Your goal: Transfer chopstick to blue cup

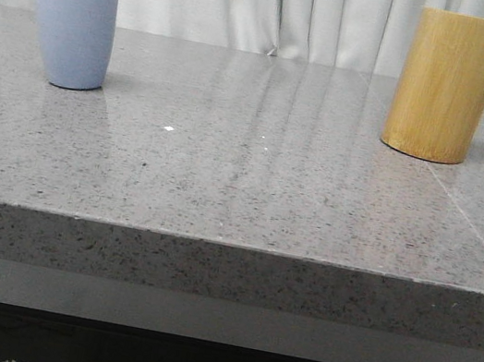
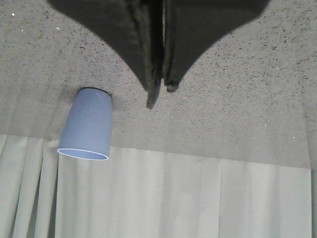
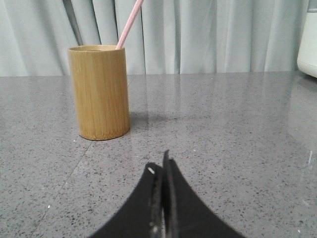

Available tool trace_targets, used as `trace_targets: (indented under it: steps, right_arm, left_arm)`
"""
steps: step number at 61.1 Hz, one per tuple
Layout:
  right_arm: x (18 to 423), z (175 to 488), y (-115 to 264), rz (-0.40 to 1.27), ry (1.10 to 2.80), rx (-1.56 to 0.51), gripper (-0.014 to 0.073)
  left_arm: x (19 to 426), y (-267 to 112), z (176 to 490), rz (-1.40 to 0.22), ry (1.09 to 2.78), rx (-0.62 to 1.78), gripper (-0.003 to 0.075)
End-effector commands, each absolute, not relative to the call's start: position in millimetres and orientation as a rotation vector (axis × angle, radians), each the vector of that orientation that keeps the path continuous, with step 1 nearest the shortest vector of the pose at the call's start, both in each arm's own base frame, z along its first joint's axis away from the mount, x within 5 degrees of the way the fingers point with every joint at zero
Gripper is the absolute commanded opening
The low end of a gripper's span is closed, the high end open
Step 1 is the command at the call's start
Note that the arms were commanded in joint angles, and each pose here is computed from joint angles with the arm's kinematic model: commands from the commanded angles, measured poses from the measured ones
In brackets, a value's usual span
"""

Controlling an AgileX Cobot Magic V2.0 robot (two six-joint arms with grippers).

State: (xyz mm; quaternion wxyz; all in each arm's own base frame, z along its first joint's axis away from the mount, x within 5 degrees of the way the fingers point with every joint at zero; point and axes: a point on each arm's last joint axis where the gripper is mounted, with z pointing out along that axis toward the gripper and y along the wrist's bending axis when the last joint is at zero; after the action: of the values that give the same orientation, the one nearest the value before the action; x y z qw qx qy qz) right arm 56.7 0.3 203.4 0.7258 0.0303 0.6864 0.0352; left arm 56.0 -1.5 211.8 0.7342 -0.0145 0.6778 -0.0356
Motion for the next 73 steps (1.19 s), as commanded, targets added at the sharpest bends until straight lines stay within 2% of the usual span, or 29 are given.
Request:
trace_targets:
  steps: [1, 32, 54, 63, 73]
  right_arm:
    - [53.9, 212.9, -0.4, 0.059, 1.412, 0.057, -0.0068]
    - [53.9, 212.9, -0.4, 0.059, 1.412, 0.057, -0.0068]
    - [53.0, 218.0, -0.6, 0.059, 1.371, 0.057, -0.0068]
    - [50.1, 230.8, -0.2, 0.061, 1.383, 0.054, -0.0068]
    - [40.1, 263.1, 0.4, 0.059, 1.375, 0.043, -0.0068]
  left_arm:
    - [53.9, -0.8, 214.9, -0.087, 1.407, -0.046, -0.0019]
    - [53.9, -0.8, 214.9, -0.087, 1.407, -0.046, -0.0019]
    - [52.6, -0.3, 221.4, -0.085, 1.346, -0.049, -0.0019]
    - [48.1, -0.3, 241.2, -0.087, 1.299, -0.046, -0.0019]
    - [36.6, -0.9, 281.0, -0.09, 1.262, -0.033, -0.0019]
